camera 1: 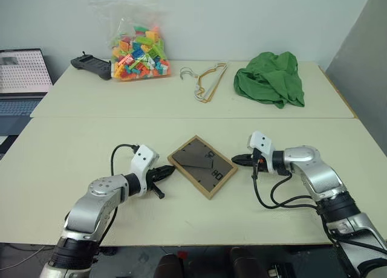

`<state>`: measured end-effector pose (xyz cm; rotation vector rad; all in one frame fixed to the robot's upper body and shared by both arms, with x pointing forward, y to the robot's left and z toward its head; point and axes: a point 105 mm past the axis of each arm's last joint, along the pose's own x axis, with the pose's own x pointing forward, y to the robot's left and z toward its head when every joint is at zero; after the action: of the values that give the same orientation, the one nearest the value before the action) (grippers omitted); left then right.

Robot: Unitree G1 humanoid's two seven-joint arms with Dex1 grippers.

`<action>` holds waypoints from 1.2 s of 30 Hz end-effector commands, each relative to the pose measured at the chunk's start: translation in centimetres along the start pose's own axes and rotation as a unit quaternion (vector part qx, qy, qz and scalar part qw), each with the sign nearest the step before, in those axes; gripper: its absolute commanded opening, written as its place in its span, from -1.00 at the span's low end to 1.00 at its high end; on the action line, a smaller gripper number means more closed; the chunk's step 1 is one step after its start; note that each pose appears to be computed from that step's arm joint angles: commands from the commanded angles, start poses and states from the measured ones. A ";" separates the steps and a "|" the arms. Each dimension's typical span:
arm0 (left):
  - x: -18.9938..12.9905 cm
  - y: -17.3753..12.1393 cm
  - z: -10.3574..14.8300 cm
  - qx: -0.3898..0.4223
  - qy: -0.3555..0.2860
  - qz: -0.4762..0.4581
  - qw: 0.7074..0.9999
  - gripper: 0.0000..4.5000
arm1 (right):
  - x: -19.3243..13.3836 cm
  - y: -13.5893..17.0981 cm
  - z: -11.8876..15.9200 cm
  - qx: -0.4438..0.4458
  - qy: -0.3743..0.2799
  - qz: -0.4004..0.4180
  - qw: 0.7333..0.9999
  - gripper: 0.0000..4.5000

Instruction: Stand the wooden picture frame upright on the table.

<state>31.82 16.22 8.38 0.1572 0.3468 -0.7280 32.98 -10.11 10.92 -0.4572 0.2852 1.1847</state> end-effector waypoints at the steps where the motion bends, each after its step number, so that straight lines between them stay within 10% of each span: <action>1: 1.8 0.0 1.6 0.033 -0.021 -0.007 0.999 -0.99 | 0.0 2.3 1.2 -0.011 -0.014 0.045 0.999 -1.00; 13: 0.7 2.4 1.2 0.028 -0.006 0.025 0.999 -0.99 | -1.4 -1.1 0.1 -0.005 0.011 -0.060 0.998 -1.00; 20: -4.4 0.0 2.7 -0.141 -0.028 -0.121 0.982 -0.36 | 0.2 -2.7 0.0 0.001 -0.005 -0.108 0.994 -1.00; 28: -5.8 -3.9 0.9 -0.434 0.035 -0.235 0.869 0.43 | 0.7 -2.0 -0.4 -0.006 -0.004 -0.098 0.995 -1.00; 36: -3.7 -4.2 -2.1 -0.514 0.067 -0.203 0.831 0.98 | 1.7 -0.9 0.1 -0.004 -0.014 -0.090 0.996 -1.00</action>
<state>25.76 15.69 8.82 -0.9103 0.8437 -0.9177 34.66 -9.87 9.24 -0.4539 0.2660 0.9970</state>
